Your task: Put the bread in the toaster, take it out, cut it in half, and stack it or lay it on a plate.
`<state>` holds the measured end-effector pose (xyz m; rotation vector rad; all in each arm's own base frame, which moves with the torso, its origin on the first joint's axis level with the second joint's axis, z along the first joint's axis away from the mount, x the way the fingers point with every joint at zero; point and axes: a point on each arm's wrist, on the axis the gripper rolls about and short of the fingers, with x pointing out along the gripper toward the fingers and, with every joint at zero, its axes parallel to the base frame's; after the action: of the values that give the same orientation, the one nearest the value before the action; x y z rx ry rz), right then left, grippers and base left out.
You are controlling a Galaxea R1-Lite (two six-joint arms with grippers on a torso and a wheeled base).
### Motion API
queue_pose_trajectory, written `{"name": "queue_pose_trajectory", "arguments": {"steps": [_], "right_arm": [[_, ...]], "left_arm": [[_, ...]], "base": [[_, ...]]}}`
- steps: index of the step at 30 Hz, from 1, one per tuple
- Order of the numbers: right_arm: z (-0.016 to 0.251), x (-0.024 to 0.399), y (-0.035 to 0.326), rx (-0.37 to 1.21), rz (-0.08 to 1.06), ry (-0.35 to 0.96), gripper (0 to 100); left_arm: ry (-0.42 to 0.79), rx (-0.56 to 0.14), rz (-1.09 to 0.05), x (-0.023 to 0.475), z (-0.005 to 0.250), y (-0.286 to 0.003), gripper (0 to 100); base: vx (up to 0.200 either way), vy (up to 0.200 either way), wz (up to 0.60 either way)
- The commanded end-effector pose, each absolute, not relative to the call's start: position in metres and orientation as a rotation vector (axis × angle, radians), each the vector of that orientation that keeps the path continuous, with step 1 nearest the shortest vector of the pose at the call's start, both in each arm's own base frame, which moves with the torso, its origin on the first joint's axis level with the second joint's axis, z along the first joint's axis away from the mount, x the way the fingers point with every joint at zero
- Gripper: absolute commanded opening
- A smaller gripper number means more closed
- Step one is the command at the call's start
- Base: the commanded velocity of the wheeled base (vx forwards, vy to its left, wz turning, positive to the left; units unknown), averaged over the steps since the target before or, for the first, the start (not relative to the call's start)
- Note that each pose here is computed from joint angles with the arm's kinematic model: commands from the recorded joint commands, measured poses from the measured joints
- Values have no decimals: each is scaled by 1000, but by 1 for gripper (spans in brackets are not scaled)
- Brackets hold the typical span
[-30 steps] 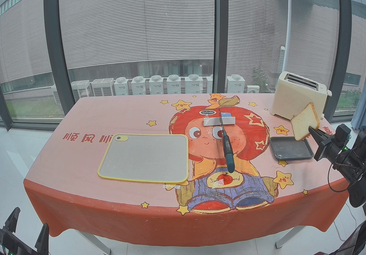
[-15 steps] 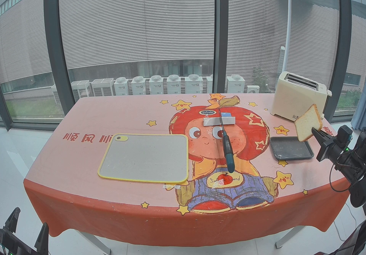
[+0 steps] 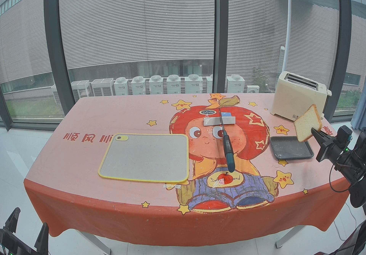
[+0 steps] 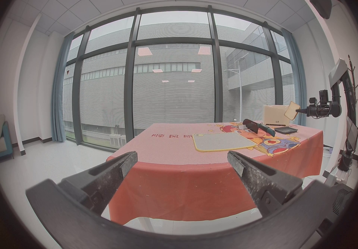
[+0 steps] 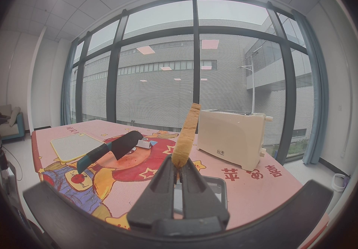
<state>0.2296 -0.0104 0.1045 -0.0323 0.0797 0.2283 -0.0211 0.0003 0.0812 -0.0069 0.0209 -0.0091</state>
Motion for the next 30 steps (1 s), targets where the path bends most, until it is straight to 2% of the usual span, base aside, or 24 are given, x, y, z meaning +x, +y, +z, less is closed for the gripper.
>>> {"name": "queue_pose_trajectory", "arguments": {"steps": [1, 30], "right_arm": [[104, 229, -11, -32, 227, 82, 0], [104, 229, -12, -40, 223, 81, 0]], "left_arm": [[40, -6, -8, -20, 76, 0, 100], [40, -3, -9, -20, 76, 0, 100]], "base": [[0, -200, 0], [0, -200, 0]]}}
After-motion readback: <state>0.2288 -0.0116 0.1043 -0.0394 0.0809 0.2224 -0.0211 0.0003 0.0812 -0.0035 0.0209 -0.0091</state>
